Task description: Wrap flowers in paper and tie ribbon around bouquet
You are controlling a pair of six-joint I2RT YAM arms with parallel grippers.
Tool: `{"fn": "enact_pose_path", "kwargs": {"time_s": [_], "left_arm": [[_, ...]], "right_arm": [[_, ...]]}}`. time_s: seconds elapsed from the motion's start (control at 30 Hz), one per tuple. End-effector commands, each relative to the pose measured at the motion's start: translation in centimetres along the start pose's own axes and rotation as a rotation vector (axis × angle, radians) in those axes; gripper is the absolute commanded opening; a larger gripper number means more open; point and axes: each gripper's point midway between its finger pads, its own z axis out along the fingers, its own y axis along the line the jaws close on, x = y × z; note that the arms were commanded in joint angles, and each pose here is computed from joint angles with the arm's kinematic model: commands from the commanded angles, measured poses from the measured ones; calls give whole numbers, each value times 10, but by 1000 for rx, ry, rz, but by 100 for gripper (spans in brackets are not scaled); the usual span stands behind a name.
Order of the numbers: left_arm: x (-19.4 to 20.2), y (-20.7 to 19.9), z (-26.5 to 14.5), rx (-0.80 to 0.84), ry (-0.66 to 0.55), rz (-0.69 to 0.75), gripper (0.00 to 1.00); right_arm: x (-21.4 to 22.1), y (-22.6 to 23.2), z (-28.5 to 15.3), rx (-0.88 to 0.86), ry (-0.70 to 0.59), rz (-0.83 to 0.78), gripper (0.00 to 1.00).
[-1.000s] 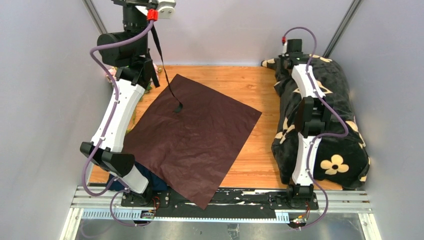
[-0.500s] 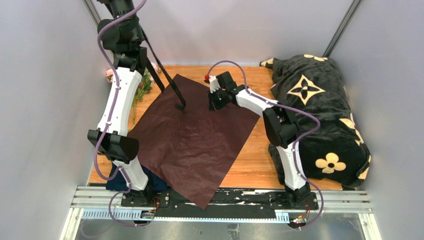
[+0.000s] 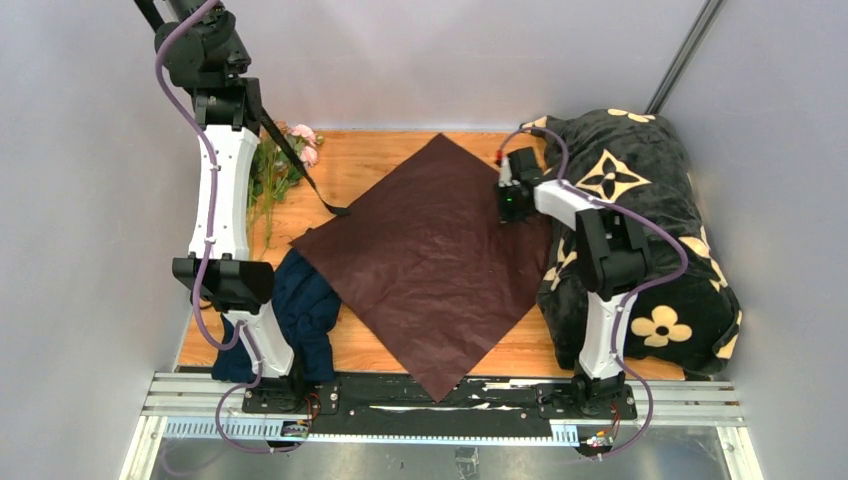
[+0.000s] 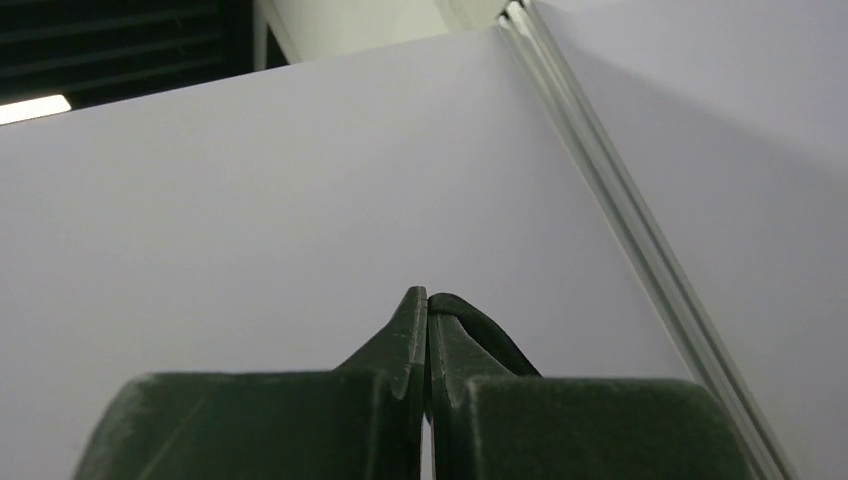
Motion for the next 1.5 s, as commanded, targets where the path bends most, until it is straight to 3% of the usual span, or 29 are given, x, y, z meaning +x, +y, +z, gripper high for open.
{"fn": "enact_pose_path", "kwargs": {"time_s": [0.0,0.2,0.37,0.4,0.47,0.5,0.53,0.63,0.7,0.9,1.07,1.17,1.27,1.4,1.47], "left_arm": [[16,-37,-22,148,44,-48,0],[121,-110,-99,303,470,122,0],[179,-155,-164,465,622,308,0],[183,-161,-175,487,640,332,4],[195,-176,-200,585,699,378,72],[207,-182,-223,690,770,446,96],[216,-181,-234,719,838,472,99],[237,-178,-270,833,1025,478,100],[234,-176,-296,924,1110,404,100],[219,-174,-378,1264,1162,234,100],[203,-168,-371,1339,1115,199,97],[182,-166,-370,1477,1014,155,97],[167,-174,-356,1495,934,95,97],[184,-233,-326,1316,1080,10,60],[211,-275,-331,1284,1145,51,49]], "right_arm": [[48,-32,-14,83,148,36,0],[9,-17,-32,7,71,11,0],[-3,-4,-41,-17,48,-27,0],[-4,-1,-43,-20,48,-37,0],[-6,4,-48,-25,49,-52,0],[-8,7,-51,-29,45,-56,0],[-9,8,-54,-27,42,-61,0],[-17,7,-65,-7,24,-66,0],[-25,11,-73,-18,3,-68,0],[-32,29,-85,-70,-21,-76,0],[-30,39,-86,-116,-16,-47,0],[-34,42,-89,-124,-24,-49,0],[-32,44,-92,-129,-20,-42,0],[-31,50,-94,-143,-22,-33,0],[-30,51,-95,-136,-22,-30,0]]}}
